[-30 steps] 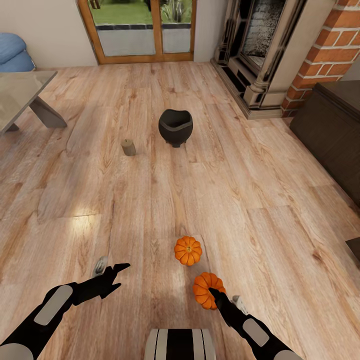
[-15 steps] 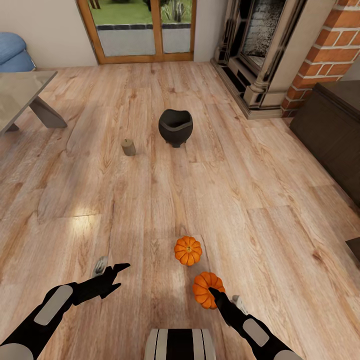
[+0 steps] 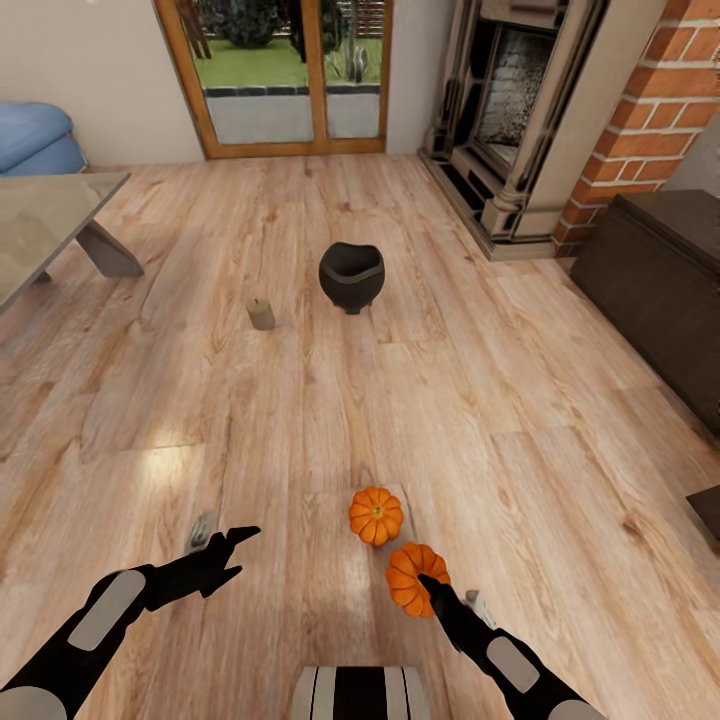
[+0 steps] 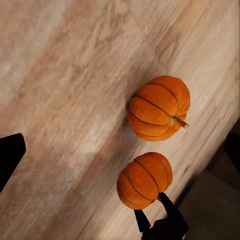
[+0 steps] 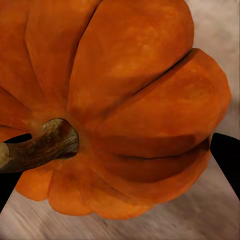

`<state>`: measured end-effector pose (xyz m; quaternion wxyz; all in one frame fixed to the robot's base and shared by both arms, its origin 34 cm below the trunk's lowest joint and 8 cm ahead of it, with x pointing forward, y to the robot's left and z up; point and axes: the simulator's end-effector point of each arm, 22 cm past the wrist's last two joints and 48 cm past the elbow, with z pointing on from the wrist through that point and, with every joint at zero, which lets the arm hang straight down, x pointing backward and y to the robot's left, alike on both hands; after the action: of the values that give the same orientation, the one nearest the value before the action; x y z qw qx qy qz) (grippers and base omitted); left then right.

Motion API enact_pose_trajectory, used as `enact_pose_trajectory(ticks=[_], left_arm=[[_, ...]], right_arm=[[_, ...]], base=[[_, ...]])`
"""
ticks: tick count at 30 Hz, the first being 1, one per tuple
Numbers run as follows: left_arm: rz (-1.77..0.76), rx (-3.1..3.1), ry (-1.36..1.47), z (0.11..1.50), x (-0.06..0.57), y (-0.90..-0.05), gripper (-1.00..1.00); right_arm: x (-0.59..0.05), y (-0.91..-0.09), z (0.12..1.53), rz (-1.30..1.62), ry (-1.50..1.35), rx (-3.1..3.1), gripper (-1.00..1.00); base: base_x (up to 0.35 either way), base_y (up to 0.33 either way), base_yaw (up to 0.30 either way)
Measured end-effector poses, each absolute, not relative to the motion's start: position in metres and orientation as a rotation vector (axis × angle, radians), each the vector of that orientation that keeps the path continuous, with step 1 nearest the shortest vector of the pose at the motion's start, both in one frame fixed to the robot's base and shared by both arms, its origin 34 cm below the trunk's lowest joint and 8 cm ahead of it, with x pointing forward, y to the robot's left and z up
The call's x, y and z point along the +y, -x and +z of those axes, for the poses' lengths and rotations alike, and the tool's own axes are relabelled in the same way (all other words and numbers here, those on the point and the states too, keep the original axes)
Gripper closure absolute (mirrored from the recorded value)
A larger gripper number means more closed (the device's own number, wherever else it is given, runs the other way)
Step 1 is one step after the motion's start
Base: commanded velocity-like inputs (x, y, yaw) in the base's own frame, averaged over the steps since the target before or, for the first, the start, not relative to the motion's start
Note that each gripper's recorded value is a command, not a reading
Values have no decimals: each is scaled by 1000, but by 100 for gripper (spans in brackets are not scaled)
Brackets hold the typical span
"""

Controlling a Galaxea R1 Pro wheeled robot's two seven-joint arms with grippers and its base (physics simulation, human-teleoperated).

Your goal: Place each of the two pumpkins and all three candles from the living room inside a cabinet in the living room (use any cabinet), then make sure every cabinet is closed, and position the cauldron so it is next to a table in the living room.

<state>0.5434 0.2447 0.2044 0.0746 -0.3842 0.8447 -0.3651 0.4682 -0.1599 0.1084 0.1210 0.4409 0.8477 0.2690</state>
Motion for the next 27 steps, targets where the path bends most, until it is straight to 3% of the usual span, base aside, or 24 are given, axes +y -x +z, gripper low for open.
enact_pose_trajectory(ticks=[14,27], left_arm=[[-1113,2490,1107,233,245,-559,-100],[-1152,2468,1123,244,246,-561,-100]], right_arm=[[-147,-512,156,984,-1196,2315,100],[-147,-493,152,969,-1116,2393,100]], base=[[0,0,0],[0,0,0]])
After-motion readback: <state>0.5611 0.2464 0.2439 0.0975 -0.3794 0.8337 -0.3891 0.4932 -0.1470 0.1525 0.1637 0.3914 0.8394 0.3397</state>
